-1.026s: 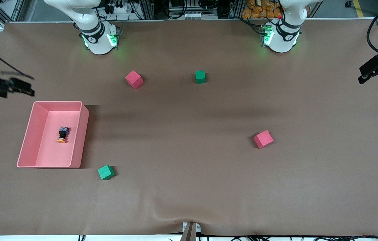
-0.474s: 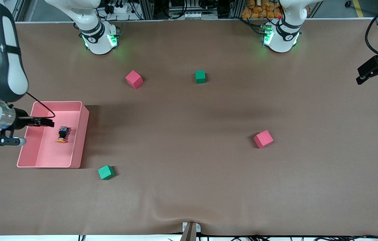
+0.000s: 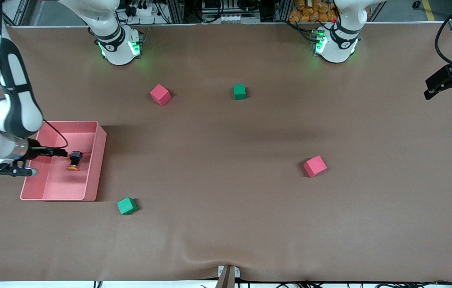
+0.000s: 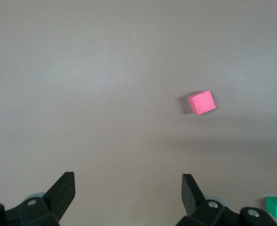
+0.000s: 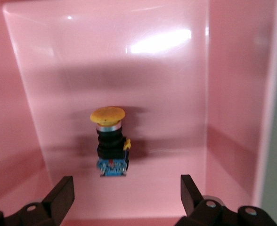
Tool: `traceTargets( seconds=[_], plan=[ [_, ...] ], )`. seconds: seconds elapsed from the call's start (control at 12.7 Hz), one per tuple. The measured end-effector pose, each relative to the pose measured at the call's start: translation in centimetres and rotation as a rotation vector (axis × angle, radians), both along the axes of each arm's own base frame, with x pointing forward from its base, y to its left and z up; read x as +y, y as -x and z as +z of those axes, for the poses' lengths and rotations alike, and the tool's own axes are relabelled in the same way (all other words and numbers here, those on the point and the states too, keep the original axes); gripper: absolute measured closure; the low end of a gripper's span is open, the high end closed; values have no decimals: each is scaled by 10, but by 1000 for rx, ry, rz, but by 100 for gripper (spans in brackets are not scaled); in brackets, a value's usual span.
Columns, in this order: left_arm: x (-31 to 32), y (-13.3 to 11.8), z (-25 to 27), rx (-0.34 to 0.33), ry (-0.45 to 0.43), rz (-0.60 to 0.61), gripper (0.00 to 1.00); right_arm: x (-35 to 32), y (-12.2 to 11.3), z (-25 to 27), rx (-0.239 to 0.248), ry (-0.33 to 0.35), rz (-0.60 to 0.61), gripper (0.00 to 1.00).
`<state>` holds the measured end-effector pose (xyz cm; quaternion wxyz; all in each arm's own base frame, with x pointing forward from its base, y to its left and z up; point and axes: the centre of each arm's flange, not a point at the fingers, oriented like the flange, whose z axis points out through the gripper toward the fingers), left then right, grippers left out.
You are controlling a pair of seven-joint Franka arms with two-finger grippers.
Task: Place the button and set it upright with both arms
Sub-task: 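Grasp the yellow-capped button in the tray with the right gripper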
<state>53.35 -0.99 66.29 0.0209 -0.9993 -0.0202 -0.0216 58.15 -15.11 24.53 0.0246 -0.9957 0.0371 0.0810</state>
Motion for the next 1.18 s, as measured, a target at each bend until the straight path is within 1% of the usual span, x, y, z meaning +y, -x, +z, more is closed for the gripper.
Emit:
traceTargets(
  seconds=[0.32,0.55,0.79,0.87,1.03,1.11,1.18],
  plan=[
    [-1,1,3,-6,-1,-1,0,23,-6,-22,-24,1,35,0],
    [-4,1,4,-7,-1,-7,0,26,-9,-45,-45,8,39,0],
    [-5,1,3,-5,0,-9,0,23,-6,-63,-33,8,34,0],
    [-5,0,3,-5,0,-9,0,23,-5,-66,-30,8,34,6],
    [-5,0,2,-5,0,-10,0,23,-5,-66,-27,7,34,31],
    [-6,0,2,-5,0,-12,0,23,-6,-66,-24,6,34,41],
    [-7,0,2,-5,0,-14,0,22,-7,-63,-15,4,33,54]
  ],
)
